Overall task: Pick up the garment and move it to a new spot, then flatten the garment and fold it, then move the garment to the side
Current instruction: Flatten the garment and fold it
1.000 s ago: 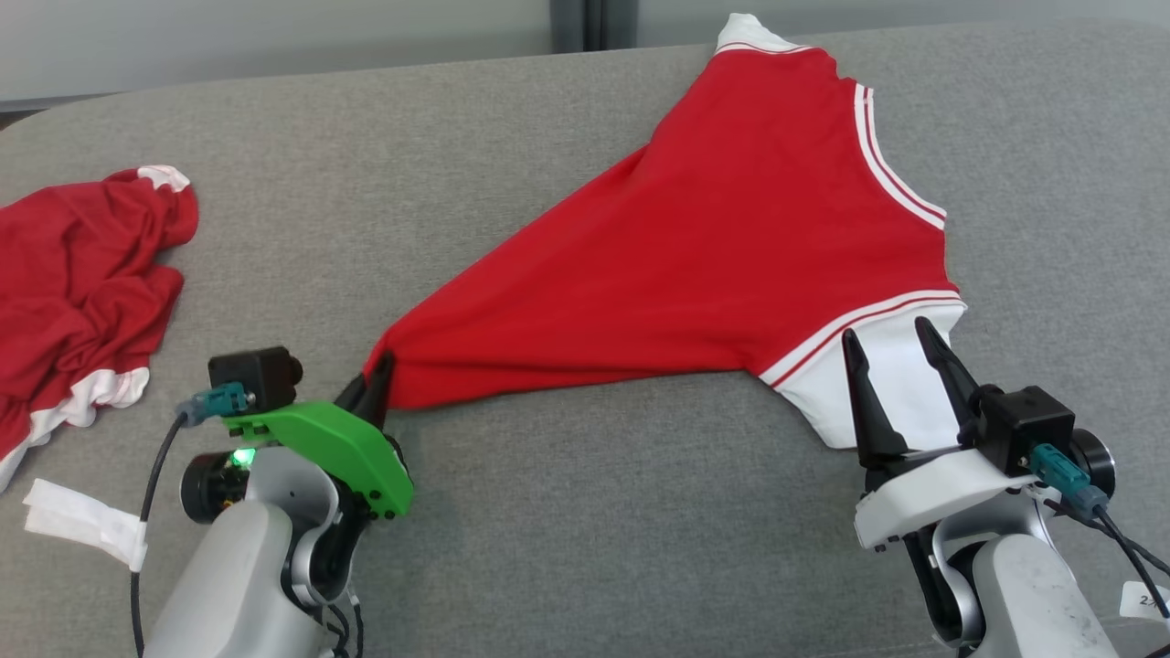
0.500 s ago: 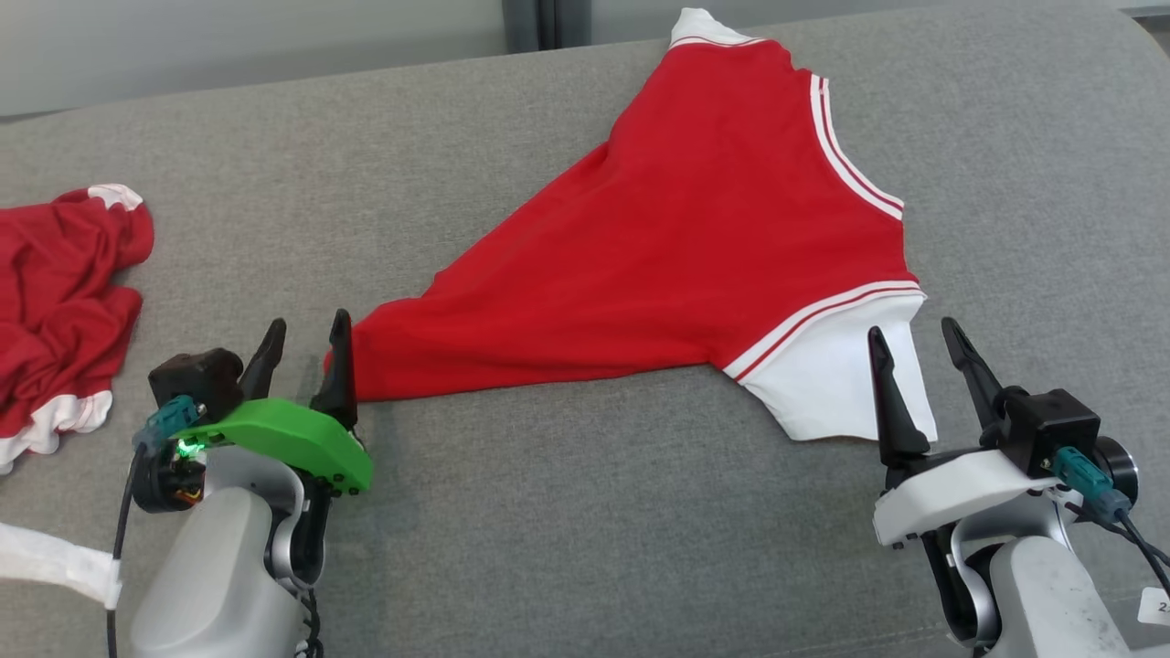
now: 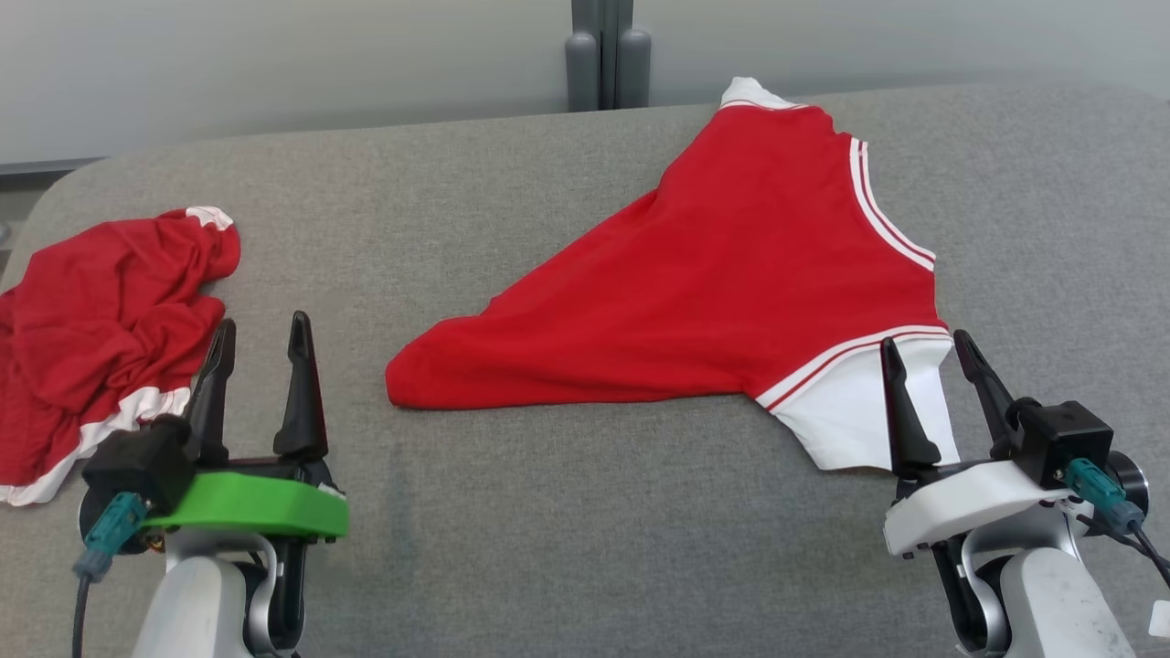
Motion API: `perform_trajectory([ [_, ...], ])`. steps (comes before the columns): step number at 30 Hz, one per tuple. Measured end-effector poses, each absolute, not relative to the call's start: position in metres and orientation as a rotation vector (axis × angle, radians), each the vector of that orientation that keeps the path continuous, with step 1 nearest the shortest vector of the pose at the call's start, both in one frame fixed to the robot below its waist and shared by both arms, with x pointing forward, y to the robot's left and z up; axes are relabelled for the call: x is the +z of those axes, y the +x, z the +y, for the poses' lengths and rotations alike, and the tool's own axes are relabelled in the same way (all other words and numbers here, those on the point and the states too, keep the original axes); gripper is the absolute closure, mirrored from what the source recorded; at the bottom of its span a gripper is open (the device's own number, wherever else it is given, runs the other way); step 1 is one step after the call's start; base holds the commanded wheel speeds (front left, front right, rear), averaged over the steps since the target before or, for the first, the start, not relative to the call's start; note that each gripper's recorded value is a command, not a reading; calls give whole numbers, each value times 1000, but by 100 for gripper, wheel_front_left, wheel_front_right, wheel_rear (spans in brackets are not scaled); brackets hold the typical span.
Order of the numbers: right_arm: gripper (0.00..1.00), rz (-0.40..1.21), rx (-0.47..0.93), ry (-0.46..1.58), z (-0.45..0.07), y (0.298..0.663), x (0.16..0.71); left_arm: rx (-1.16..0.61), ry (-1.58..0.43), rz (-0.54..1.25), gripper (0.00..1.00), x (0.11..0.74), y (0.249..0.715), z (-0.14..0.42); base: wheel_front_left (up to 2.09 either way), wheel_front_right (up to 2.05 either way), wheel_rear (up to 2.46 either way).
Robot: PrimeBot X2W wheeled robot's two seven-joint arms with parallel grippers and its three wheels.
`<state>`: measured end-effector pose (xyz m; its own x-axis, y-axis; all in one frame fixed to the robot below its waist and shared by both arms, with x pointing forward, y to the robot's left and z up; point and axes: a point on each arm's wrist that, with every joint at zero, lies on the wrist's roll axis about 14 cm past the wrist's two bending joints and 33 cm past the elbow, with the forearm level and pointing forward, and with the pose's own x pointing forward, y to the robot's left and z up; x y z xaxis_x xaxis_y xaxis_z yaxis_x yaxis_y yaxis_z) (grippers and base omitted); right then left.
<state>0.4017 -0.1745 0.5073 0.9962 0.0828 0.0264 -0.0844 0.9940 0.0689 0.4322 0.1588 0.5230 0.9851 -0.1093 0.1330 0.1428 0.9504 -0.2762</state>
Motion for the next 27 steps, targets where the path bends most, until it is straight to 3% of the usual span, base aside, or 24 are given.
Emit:
perform_trajectory([
  [11,0,19,99,65,-175,385,505,-108,-239,-74,0,506,397,166,0,0,0],
  [27,0,16,78,70,-181,377,505,-102,-243,-40,0,495,391,165,0,0,0],
])
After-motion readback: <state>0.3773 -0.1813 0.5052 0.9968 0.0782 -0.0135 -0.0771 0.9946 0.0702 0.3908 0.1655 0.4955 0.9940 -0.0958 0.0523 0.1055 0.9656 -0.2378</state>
